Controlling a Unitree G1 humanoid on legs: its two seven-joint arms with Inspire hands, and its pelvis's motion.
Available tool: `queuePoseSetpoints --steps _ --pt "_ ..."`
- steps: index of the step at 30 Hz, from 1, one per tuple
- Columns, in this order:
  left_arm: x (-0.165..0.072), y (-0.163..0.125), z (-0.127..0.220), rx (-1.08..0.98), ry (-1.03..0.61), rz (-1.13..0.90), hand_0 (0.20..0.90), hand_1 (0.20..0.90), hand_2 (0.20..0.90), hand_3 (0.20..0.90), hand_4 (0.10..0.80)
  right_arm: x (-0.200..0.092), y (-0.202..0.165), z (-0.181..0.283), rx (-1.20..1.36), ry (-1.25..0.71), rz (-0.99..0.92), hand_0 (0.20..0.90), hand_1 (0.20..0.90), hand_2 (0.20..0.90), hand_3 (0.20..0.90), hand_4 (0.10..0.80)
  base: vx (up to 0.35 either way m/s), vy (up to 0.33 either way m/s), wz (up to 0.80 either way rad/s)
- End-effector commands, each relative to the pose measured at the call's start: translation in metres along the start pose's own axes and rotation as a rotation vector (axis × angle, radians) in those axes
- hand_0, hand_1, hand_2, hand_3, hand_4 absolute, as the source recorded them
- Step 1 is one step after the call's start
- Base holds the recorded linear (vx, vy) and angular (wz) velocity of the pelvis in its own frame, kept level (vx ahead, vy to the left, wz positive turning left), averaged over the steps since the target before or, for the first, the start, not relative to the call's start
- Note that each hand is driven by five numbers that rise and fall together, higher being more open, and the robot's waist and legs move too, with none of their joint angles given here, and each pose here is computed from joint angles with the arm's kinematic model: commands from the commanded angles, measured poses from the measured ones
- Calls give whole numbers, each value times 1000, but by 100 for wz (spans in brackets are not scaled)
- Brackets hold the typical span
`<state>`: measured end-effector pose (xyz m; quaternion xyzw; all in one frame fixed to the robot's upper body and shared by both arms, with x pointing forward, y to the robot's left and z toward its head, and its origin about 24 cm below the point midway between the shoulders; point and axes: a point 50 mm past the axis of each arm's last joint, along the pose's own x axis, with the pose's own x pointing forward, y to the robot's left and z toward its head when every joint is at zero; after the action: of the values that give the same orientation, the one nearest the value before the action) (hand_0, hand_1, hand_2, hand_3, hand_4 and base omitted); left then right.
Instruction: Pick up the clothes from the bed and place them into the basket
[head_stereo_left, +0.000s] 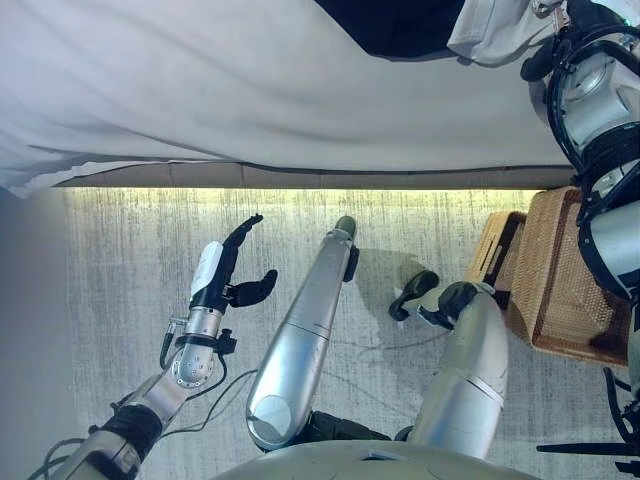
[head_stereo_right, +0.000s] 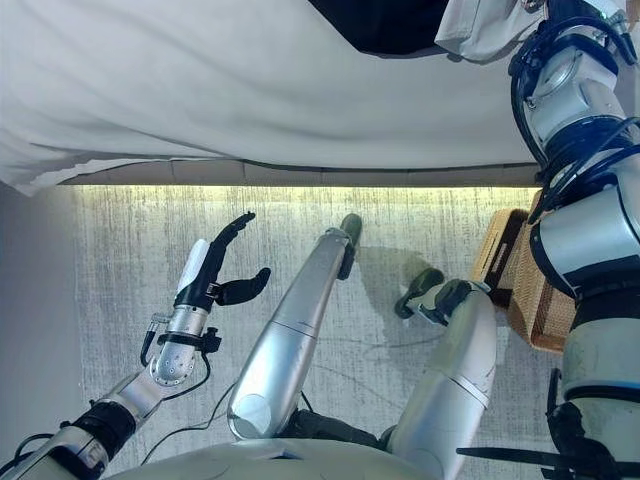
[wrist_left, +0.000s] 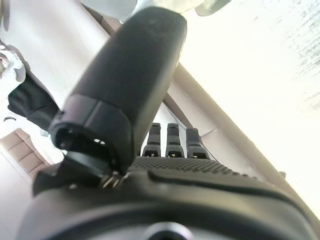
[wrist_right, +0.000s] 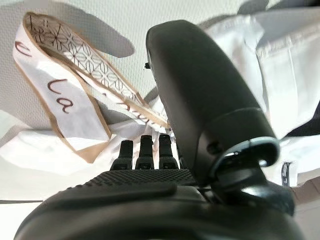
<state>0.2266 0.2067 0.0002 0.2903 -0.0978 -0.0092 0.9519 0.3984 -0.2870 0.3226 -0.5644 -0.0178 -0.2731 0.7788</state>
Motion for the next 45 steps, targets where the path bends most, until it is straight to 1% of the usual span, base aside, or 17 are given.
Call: queuePoseSetpoints --steps 1,8,16,20,26,34,39,40,41,42,43,45 --pt "-3 29 15 -51 -114 137 900 900 900 900 800 5 -72 13 -28 -78 -221 300 300 300 200 100 17 -37 -1" --pt "-10 31 13 -44 -112 127 900 900 900 900 800 6 -74 -2 2 -32 -210 300 300 300 200 100 11 -32 -3" --pt "-21 28 8 -30 -91 119 900 900 900 900 800 6 -67 -18 11 -15 -179 300 300 300 200 100 23 -6 -3" --pt "-24 27 4 -35 -61 105 900 900 900 900 800 6 -65 -27 0 -4 -169 300 300 300 200 100 22 8 -5" --pt "-31 19 -6 -7 7 46 900 900 900 900 800 4 -58 -43 -11 27 -142 300 300 300 200 100 37 6 -15" --pt "-37 14 -19 9 94 -13 900 900 900 900 800 1 -50 -65 -14 61 -96 300 300 300 200 100 100 -10 10" --pt "-37 16 -22 11 122 -30 900 900 900 900 800 0 -43 -68 13 56 -64 300 300 300 200 100 27 18 -7" --pt "-37 15 -23 30 119 -37 900 900 900 900 800 -1 -40 -67 7 46 -50 380 380 380 293 193 -71 22 -7" --pt "-37 15 -23 39 117 -35 900 900 900 900 800 -1 -38 -65 7 39 -44 512 512 512 447 347 -97 16 -6" --pt "-36 15 -25 50 127 -32 900 900 900 900 800 -1 -35 -63 8 28 -37 596 596 596 546 446 -150 12 -8" --pt "-35 15 -30 73 156 -18 900 900 900 900 800 -2 -26 -59 21 4 -20 900 900 900 900 800 -172 7 -11" --pt "-35 13 -36 98 192 -4 900 900 900 900 800 -4 -11 -55 53 -15 11 900 900 900 900 800 -125 -15 -15"
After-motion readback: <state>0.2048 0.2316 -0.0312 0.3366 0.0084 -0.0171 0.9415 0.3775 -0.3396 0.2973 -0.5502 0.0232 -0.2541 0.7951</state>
